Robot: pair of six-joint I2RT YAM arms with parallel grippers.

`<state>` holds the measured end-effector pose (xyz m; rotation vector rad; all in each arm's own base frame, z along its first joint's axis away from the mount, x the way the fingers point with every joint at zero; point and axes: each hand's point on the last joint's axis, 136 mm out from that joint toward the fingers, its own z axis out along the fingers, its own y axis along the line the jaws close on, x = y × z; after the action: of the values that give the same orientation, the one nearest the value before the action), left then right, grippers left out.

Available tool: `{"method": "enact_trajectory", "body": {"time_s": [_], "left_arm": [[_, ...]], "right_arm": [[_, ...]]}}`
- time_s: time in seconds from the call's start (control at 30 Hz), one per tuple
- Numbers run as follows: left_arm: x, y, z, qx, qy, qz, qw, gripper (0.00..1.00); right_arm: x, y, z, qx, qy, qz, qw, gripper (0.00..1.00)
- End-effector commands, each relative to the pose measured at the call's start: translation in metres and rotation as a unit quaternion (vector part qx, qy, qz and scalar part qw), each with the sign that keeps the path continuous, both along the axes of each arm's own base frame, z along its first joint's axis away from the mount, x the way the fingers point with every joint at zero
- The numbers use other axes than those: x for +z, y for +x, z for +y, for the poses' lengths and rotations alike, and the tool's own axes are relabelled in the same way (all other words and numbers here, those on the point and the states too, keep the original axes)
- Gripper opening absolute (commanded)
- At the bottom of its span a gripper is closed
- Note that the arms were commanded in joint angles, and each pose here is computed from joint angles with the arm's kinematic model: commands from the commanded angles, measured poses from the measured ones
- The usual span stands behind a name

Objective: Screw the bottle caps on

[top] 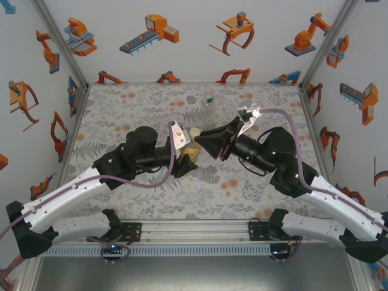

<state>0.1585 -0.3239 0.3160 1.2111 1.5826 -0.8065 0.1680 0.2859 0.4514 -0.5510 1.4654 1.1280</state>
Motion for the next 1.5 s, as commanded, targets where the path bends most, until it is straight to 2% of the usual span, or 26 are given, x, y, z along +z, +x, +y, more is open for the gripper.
{"method": "enact_trajectory", "body": {"time_s": [0.0, 0.2, 0.27, 0.47, 0.57, 0.7, 1.03, 1.37, 1.47], "left_arm": [[0.018, -0.015, -0.001, -0.038, -0.025, -0.028, 0.999, 0.0], [0.049, -0.071, 0.004, -0.178, -0.106, -0.052, 0.977, 0.0], [0.057, -0.084, 0.007, -0.21, -0.118, -0.053, 0.969, 0.0], [0.076, -0.112, 0.012, -0.289, -0.138, -0.037, 0.947, 0.0], [0.083, -0.122, 0.012, -0.322, -0.143, -0.021, 0.936, 0.0], [0.085, -0.126, 0.009, -0.341, -0.14, -0.002, 0.929, 0.0], [0.079, -0.128, 0.006, -0.353, -0.129, 0.021, 0.927, 0.0], [0.082, -0.13, 0.01, -0.354, -0.14, 0.001, 0.925, 0.0], [0.084, -0.13, 0.011, -0.354, -0.142, -0.003, 0.924, 0.0]], "right_arm": [[-0.007, -0.002, 0.005, -0.01, -0.029, -0.003, 1.0, 0.0], [0.016, -0.035, -0.007, 0.045, 0.003, -0.102, 0.994, 0.0], [0.024, -0.051, -0.01, 0.078, 0.007, -0.132, 0.988, 0.09], [0.051, -0.1, -0.015, 0.186, 0.035, -0.206, 0.96, 0.47], [0.06, -0.113, -0.013, 0.222, 0.048, -0.218, 0.949, 0.54], [0.075, -0.127, -0.007, 0.273, 0.078, -0.226, 0.932, 0.59], [0.084, -0.124, 0.008, 0.293, 0.086, -0.213, 0.928, 0.58], [0.087, -0.141, 0.0, 0.332, 0.095, -0.224, 0.911, 0.39], [0.086, -0.148, -0.004, 0.348, 0.096, -0.228, 0.904, 0.37]]}}
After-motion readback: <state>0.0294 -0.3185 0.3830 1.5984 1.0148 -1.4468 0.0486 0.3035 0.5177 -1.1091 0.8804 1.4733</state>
